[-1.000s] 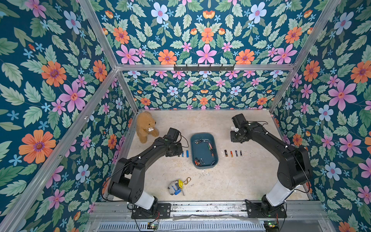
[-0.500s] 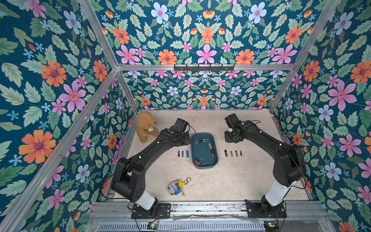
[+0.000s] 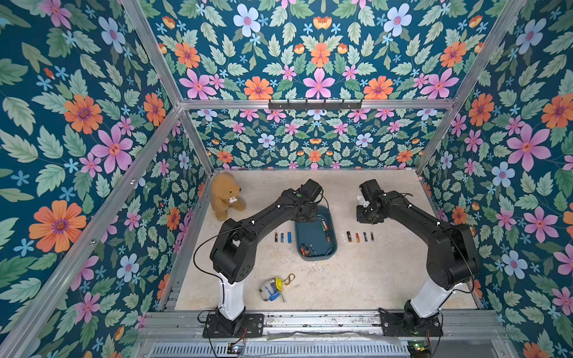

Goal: Take the batteries out of the storage box
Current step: Pick up the battery from the storage box, then place the battery at the center of the board.

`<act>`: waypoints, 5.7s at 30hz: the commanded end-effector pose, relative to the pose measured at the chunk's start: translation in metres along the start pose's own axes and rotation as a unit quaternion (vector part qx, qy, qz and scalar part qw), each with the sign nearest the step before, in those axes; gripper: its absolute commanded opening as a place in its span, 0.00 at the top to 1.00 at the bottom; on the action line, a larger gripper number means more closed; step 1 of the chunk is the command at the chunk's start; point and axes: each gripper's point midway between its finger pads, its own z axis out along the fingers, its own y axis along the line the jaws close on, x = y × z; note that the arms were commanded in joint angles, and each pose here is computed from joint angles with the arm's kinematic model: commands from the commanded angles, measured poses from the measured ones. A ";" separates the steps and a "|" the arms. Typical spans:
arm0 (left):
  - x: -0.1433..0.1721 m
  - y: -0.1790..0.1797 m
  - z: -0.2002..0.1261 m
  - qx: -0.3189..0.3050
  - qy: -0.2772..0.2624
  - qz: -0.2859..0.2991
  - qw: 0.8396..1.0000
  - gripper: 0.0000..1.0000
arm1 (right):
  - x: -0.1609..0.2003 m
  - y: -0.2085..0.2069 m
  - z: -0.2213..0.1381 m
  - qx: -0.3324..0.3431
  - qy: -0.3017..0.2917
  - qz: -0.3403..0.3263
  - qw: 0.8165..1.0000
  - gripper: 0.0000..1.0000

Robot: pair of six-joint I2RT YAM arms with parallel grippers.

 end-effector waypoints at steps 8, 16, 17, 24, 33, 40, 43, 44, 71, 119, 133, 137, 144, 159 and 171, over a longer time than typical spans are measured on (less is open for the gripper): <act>0.037 -0.055 0.034 0.057 0.042 -0.002 0.998 0.61 | -0.003 -0.002 -0.003 -0.016 -0.010 -0.001 1.000 0.73; 0.049 -0.068 0.052 0.080 0.050 -0.011 0.996 0.60 | -0.002 -0.005 -0.005 -0.015 -0.008 -0.002 1.000 0.73; 0.050 -0.068 0.054 0.081 0.051 -0.012 0.995 0.60 | -0.002 -0.005 -0.006 -0.014 -0.008 -0.002 1.000 0.73; 0.061 -0.065 0.064 0.071 0.064 -0.011 0.995 0.60 | -0.001 -0.007 -0.005 -0.013 -0.007 -0.002 1.000 0.73; 0.064 -0.056 0.073 0.043 0.063 -0.006 0.997 0.61 | -0.001 -0.007 -0.007 -0.016 -0.008 -0.002 1.000 0.73; 0.067 -0.056 0.075 0.033 0.070 0.004 0.997 0.62 | -0.001 -0.007 -0.010 -0.018 -0.009 -0.001 1.000 0.73; 0.068 -0.054 0.076 0.029 0.071 0.005 0.997 0.68 | 0.000 -0.007 -0.008 -0.018 -0.007 0.000 1.000 0.73; 0.068 -0.053 0.075 0.029 0.072 0.005 0.997 0.70 | 0.001 -0.006 -0.008 -0.020 -0.006 0.000 1.000 0.73; 0.079 -0.036 0.078 -0.020 0.095 0.035 0.995 0.77 | -0.002 -0.004 -0.006 -0.024 -0.004 0.003 1.000 0.73; 0.053 0.150 -0.026 -0.029 0.018 -0.082 0.996 0.81 | 0.001 -0.002 -0.006 -0.025 0.001 0.003 1.000 0.73; 0.072 0.181 -0.001 -0.038 0.039 -0.093 0.994 0.81 | 0.001 -0.002 -0.004 -0.022 0.005 0.004 1.000 0.73; 0.074 0.183 0.004 -0.038 0.043 -0.090 0.994 0.81 | 0.001 -0.003 -0.003 -0.019 0.006 0.005 1.000 0.73; 0.073 0.188 0.012 -0.046 0.045 -0.083 0.994 0.81 | 0.001 -0.003 -0.004 -0.018 0.006 0.006 1.000 0.73; 0.070 0.187 0.028 -0.039 0.049 -0.076 0.995 0.81 | 0.002 -0.004 -0.002 -0.015 0.010 0.005 1.000 0.73; 0.073 0.186 0.036 -0.035 0.058 -0.074 0.995 0.81 | -0.001 -0.003 -0.001 -0.014 0.011 0.005 1.000 0.72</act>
